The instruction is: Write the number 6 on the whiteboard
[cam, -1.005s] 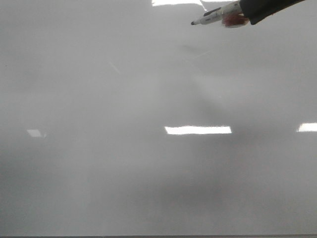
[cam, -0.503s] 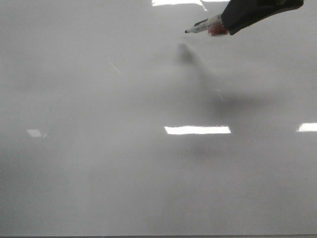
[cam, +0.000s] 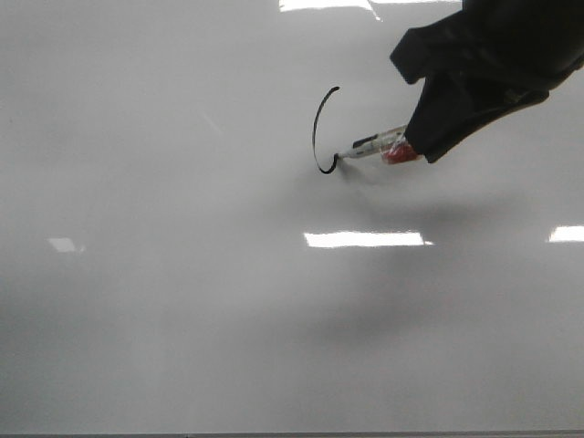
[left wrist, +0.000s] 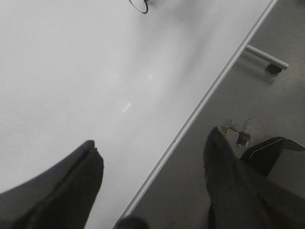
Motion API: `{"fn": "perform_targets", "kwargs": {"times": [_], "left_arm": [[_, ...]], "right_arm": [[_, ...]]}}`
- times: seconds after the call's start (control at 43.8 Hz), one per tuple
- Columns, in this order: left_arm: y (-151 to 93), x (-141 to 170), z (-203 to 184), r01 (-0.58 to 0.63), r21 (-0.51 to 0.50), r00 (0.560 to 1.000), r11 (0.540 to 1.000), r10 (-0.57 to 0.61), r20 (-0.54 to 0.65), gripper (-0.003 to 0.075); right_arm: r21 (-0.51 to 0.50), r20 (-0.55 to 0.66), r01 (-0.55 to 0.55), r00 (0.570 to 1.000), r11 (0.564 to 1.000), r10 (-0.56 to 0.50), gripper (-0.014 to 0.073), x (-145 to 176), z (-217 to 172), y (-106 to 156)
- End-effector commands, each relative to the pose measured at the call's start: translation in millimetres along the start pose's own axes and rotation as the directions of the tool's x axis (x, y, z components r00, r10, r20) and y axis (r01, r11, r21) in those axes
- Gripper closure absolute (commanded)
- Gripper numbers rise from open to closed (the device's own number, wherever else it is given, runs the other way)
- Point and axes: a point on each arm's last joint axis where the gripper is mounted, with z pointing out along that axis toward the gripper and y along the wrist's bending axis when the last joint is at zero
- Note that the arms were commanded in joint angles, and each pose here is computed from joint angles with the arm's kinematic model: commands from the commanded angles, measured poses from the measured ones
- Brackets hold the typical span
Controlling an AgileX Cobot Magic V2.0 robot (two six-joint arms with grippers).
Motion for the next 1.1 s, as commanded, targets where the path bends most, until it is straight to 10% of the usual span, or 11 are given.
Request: {"fn": "perform_targets", "kwargs": {"times": [0.0,0.343,0.571,1.074], "left_arm": [[2,-10,-12,0.015,-0.035,0.995,0.999,-0.012,0.102,0.0283],[2,-11,-12,0.011,-0.038,0.994,0.999,-0.007,0.106,0.0283],[-7,-22,9,-0.132,0.124,0.982,0.984,0.113,0.149,0.0283],[-66,-63,84,-0.447,0.223,0.877,0.866,0.376,0.298,0.0283]], "right_arm": [[0.019,0.196,0.008,0.981,1.0,-0.012,0.0655,-28,-16,0],[-0.057,0.11,0.149,0.984,0.987,-0.142,0.0655,-6,-63,25],[-0.184,0.075,0.447,0.895,0.876,-0.44,0.0655,27,-115,54],[-0.194,0.164,0.489,0.871,0.85,-0.464,0.0655,32,-142,61]]}}
